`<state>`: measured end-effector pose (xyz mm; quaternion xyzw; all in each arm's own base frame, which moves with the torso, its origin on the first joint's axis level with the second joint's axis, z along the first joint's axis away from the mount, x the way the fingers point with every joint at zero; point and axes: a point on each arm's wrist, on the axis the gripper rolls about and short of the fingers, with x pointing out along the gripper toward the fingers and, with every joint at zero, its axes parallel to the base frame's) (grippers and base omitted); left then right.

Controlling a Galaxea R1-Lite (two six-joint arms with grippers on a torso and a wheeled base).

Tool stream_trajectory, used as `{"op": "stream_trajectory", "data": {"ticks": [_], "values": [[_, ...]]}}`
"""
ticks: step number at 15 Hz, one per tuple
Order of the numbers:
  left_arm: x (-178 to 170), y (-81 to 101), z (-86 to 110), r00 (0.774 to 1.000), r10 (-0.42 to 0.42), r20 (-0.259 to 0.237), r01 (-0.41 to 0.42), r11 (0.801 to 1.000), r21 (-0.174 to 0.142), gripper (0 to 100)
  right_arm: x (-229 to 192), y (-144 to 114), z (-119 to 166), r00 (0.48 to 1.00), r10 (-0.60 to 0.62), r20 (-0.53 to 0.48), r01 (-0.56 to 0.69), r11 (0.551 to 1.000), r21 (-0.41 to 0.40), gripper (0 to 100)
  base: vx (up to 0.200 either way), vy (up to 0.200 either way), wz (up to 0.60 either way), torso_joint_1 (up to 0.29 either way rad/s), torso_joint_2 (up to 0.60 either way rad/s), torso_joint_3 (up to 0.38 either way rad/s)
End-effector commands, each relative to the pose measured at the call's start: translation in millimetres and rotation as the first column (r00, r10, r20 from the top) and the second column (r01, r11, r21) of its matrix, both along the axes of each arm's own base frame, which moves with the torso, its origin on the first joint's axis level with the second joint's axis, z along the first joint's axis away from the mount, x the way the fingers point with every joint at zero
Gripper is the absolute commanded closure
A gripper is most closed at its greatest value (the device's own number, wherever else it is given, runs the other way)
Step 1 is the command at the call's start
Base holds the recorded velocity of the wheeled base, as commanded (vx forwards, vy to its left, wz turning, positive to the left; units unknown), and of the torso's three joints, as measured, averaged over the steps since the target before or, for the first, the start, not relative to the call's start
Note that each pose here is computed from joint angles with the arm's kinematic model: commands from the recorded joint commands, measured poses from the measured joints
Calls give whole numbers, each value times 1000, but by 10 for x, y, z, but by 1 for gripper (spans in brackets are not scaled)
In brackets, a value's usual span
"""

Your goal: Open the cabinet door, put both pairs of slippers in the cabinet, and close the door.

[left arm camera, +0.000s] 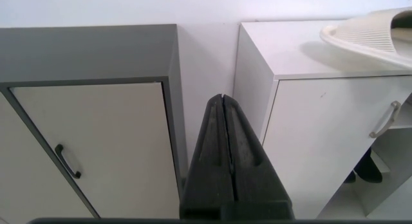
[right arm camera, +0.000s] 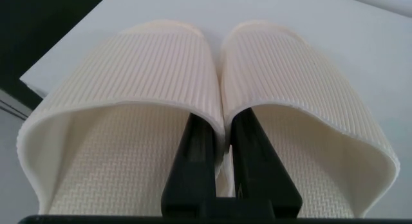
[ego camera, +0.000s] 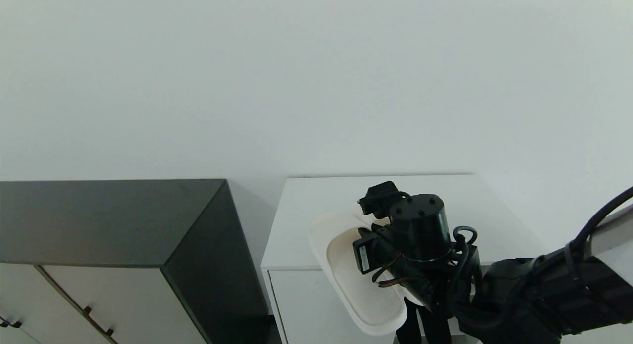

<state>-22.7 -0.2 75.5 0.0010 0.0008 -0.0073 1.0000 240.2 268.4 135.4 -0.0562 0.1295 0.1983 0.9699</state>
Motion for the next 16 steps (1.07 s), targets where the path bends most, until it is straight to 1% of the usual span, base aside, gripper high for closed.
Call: {"op": "stream_trajectory", "data": {"ticks": [1, 8, 16], "values": [[1, 0, 0, 1000, -1, -1, 1, 1000, 0, 100, -20, -15, 46, 1000, 1, 7, -1, 1000, 9, 100, 0, 0, 0, 0, 0, 0], [1, 0, 0, 1000, -1, -1, 1, 1000, 0, 100, -15, -19, 47, 1000, -3, 17, 2, 1000, 22, 100, 0, 0, 0, 0, 0, 0], [1, 0, 0, 1000, -1, -1, 1, 1000, 0, 100, -8, -11, 20, 1000, -5, 13, 5, 1000, 16, 100, -200, 0, 0, 1, 4, 4]]}}
